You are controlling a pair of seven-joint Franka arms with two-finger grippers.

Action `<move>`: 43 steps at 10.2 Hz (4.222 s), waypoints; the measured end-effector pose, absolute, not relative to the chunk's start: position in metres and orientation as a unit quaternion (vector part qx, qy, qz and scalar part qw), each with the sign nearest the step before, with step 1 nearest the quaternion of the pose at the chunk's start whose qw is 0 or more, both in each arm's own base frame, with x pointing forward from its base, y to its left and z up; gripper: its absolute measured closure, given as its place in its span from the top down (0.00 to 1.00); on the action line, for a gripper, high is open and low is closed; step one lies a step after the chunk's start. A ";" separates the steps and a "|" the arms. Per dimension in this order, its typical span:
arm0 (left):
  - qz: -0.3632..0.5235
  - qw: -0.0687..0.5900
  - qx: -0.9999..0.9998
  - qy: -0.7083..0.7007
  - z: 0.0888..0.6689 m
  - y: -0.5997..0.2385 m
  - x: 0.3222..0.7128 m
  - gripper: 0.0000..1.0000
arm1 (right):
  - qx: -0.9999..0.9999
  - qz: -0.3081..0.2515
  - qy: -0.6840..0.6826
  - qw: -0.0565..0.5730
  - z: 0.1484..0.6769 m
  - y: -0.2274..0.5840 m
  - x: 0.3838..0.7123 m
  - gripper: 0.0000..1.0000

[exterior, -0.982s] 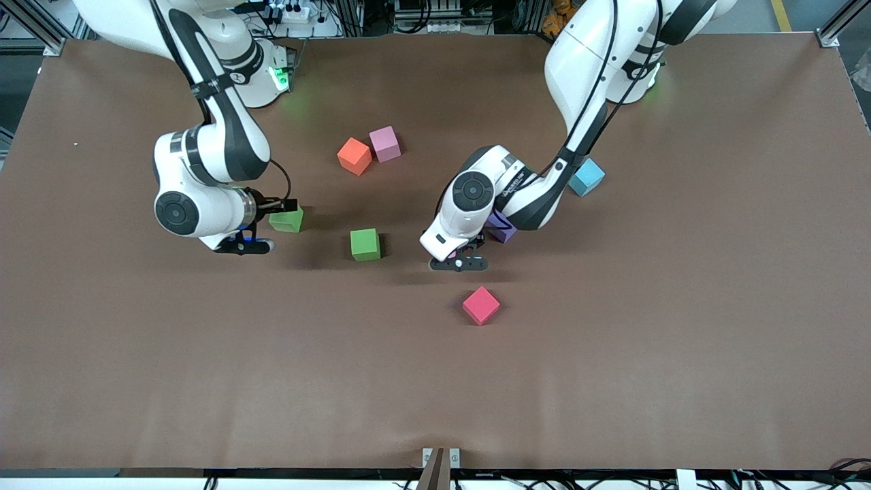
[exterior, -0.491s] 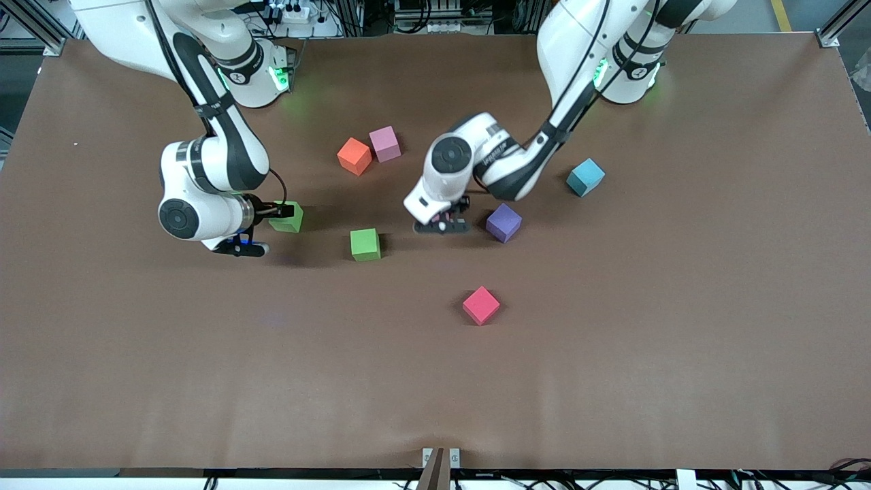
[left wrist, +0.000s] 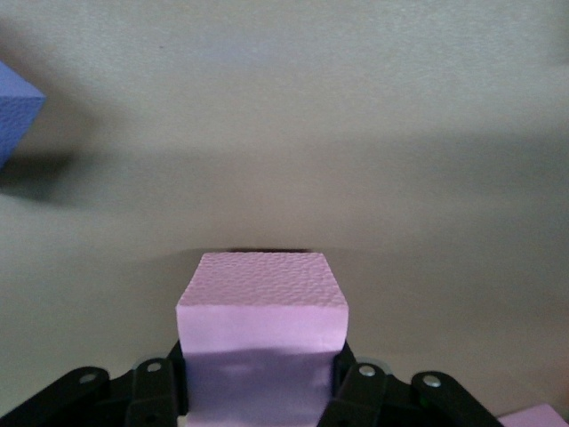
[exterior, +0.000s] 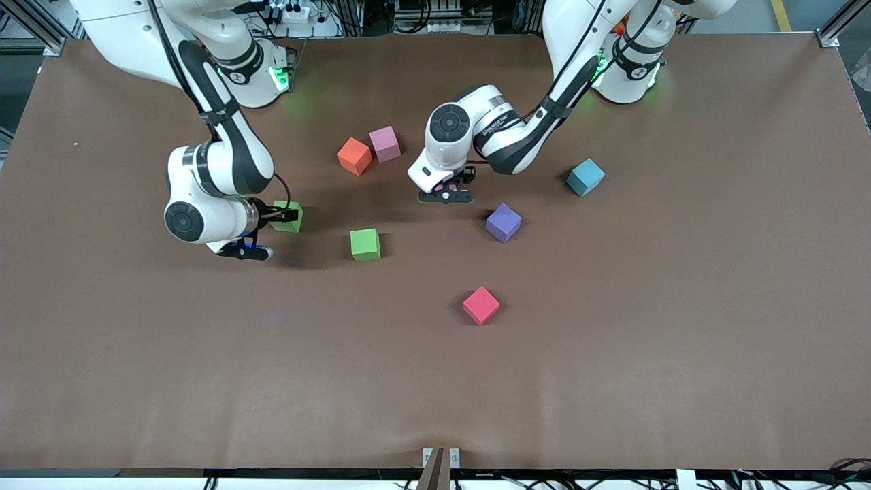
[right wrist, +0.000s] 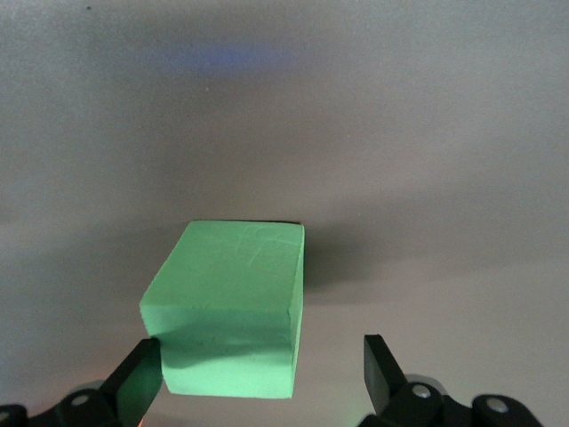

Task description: Arrange blocks into number 1

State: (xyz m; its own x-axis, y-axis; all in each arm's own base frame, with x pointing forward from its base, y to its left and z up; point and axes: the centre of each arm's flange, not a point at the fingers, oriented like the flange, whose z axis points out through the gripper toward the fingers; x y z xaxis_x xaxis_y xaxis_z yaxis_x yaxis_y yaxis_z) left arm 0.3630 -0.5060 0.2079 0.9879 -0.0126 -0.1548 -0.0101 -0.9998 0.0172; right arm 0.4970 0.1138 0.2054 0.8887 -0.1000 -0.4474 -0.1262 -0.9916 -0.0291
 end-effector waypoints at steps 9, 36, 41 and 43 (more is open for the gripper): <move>-0.023 0.058 0.994 0.090 0.294 -0.479 0.436 1.00 | -0.962 0.250 0.094 0.063 0.190 0.121 0.503 1.00; -0.171 0.000 0.928 0.331 0.195 -0.337 0.491 1.00 | -0.983 0.181 -0.010 0.033 0.212 0.545 0.340 0.62; -0.171 0.006 0.927 0.333 0.189 -0.338 0.493 0.89 | -0.983 0.178 -0.008 0.035 0.204 0.552 0.349 0.62; -0.164 0.014 0.928 0.335 0.196 -0.340 0.501 0.60 | -0.984 0.176 -0.008 0.037 0.205 0.554 0.351 0.61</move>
State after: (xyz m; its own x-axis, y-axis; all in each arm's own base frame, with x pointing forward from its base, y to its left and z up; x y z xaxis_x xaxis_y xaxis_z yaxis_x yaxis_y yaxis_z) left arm 0.5006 -0.3402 0.1956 0.7209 0.6174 -0.3148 0.6269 -0.7746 -0.0836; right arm 0.3509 0.5536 0.2051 0.9377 0.0279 -0.3463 0.0016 -0.9971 -0.0760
